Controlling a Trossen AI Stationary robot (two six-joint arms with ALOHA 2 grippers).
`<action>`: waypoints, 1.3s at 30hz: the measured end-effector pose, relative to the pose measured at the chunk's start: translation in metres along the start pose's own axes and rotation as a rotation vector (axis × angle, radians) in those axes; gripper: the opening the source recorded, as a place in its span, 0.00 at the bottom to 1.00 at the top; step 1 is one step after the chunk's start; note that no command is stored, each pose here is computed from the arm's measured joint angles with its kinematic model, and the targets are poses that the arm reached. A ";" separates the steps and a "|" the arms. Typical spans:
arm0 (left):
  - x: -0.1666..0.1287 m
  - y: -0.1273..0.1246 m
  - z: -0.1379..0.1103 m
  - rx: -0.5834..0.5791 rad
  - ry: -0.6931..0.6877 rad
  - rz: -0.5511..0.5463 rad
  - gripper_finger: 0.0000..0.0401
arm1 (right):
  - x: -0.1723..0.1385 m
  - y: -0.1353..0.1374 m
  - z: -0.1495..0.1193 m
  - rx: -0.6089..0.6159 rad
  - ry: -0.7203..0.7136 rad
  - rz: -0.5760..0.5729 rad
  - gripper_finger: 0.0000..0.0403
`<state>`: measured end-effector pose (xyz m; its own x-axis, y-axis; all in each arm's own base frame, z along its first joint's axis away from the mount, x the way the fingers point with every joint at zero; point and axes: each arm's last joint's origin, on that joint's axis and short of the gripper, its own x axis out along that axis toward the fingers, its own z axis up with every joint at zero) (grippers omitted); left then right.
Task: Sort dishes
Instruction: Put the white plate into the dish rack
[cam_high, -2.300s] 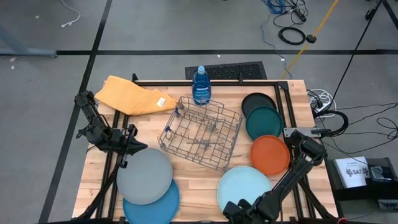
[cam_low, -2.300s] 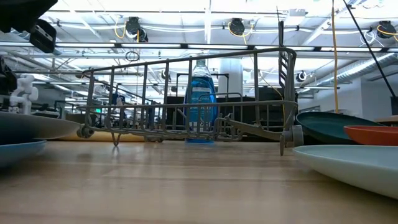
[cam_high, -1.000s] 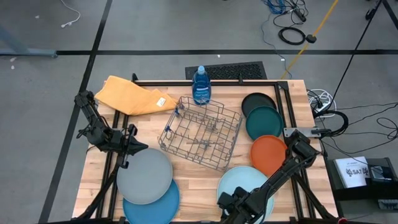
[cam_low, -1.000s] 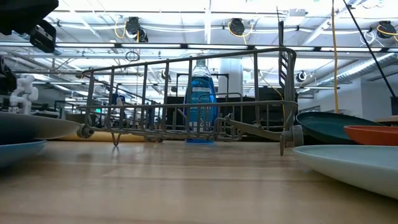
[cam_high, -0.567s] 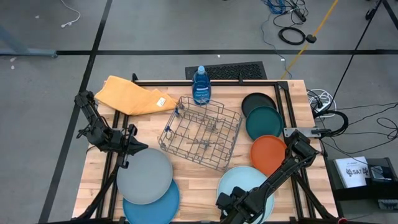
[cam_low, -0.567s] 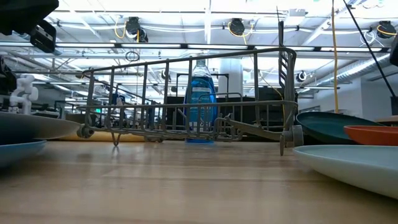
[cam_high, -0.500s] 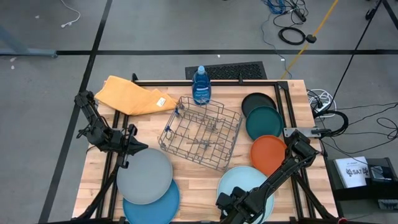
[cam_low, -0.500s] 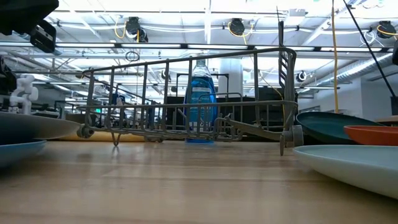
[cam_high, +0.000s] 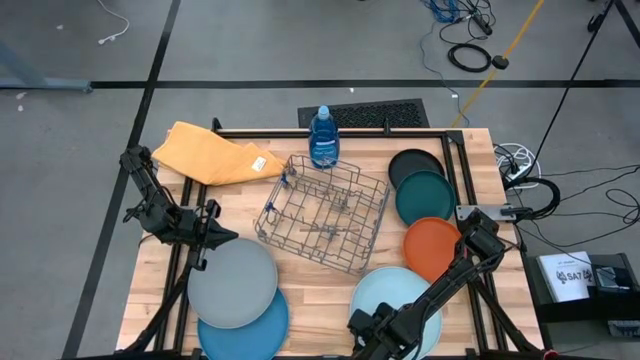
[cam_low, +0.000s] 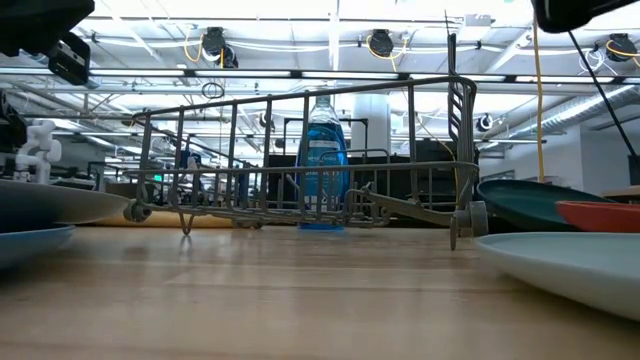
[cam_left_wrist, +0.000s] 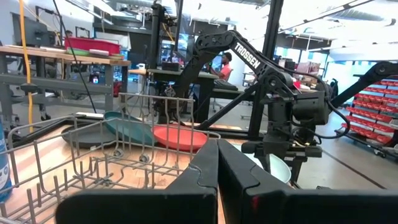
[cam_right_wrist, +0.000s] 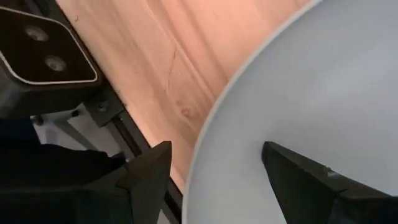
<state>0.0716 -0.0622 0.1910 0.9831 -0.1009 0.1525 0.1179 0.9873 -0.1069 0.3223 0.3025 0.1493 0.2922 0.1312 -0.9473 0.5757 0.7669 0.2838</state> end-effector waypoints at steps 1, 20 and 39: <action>0.000 0.000 0.000 0.000 0.000 0.000 0.00 | 0.000 -0.001 0.000 0.004 0.002 -0.008 0.63; 0.000 0.000 0.000 0.000 0.000 0.000 0.00 | 0.000 -0.014 0.002 0.141 0.011 -0.137 0.45; 0.000 0.000 0.000 0.000 0.000 0.000 0.00 | 0.002 -0.008 0.002 0.158 0.014 -0.076 0.01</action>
<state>0.0716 -0.0622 0.1911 0.9831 -0.1005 0.1527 0.1175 0.9873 -0.1072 0.3196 0.2954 0.1450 0.2327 0.0861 -0.9687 0.7088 0.6670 0.2296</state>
